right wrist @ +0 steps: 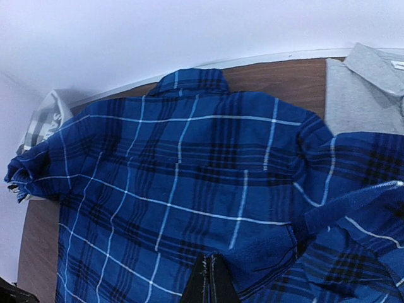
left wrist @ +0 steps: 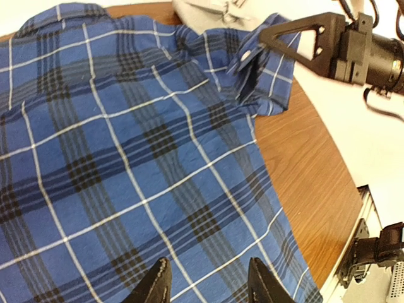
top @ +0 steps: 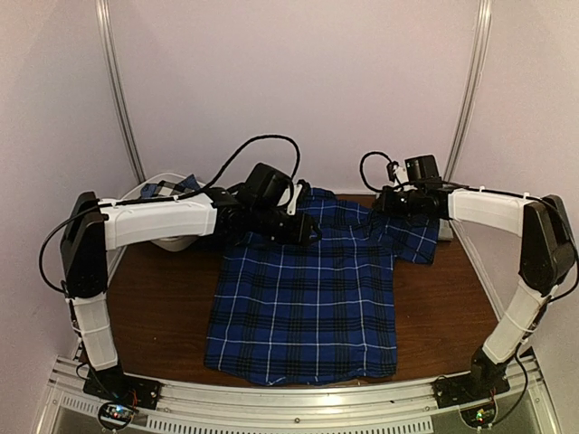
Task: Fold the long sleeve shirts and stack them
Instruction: Pick up the sleeve from the center of the board, then pass from the right arm to the left
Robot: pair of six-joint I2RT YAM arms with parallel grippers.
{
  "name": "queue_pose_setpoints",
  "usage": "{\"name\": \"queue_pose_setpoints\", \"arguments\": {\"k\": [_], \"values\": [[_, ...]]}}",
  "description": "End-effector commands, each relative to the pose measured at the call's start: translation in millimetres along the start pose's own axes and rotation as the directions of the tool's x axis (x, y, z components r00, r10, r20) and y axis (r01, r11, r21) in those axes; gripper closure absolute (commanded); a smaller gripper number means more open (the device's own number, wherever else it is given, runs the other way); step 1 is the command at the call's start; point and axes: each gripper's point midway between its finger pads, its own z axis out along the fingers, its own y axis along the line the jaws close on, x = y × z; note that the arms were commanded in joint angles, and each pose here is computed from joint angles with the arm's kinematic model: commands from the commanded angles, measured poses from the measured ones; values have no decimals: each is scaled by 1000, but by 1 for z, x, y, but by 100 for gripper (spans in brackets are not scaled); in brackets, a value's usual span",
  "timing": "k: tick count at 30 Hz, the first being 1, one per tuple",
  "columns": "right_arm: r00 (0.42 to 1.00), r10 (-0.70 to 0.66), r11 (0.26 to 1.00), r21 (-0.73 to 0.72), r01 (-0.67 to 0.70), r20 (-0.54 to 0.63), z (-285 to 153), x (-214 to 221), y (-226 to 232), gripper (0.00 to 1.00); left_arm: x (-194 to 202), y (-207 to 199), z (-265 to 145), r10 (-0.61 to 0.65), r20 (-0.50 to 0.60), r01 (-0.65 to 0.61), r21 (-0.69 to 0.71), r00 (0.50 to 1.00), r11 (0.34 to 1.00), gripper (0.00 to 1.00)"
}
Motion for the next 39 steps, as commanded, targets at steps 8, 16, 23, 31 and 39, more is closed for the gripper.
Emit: {"name": "queue_pose_setpoints", "arguments": {"k": [8, 16, 23, 31, 39], "values": [[999, -27, 964, -263, 33, 26, -24, -12, 123, 100, -40, -28, 6, 75, 133, -87, 89, 988, 992, 49], [1000, -18, 927, -375, 9, -20, -24, 8, 169, 100, -56, -28, 9, 86, 197, -102, 74, 977, 992, 37], [999, -13, 917, -398, -2, -36, -22, 16, 184, 100, -58, -10, 25, 74, 180, -76, 3, 981, 997, 34], [999, -17, 915, -404, -4, -50, -18, 21, 188, 100, -56, -1, 35, 45, 165, -45, -2, 985, 999, 42], [999, -21, 933, -360, 7, -35, -20, 22, 181, 93, -62, 3, 38, 23, 168, -23, -3, 985, 1000, 100]]}}
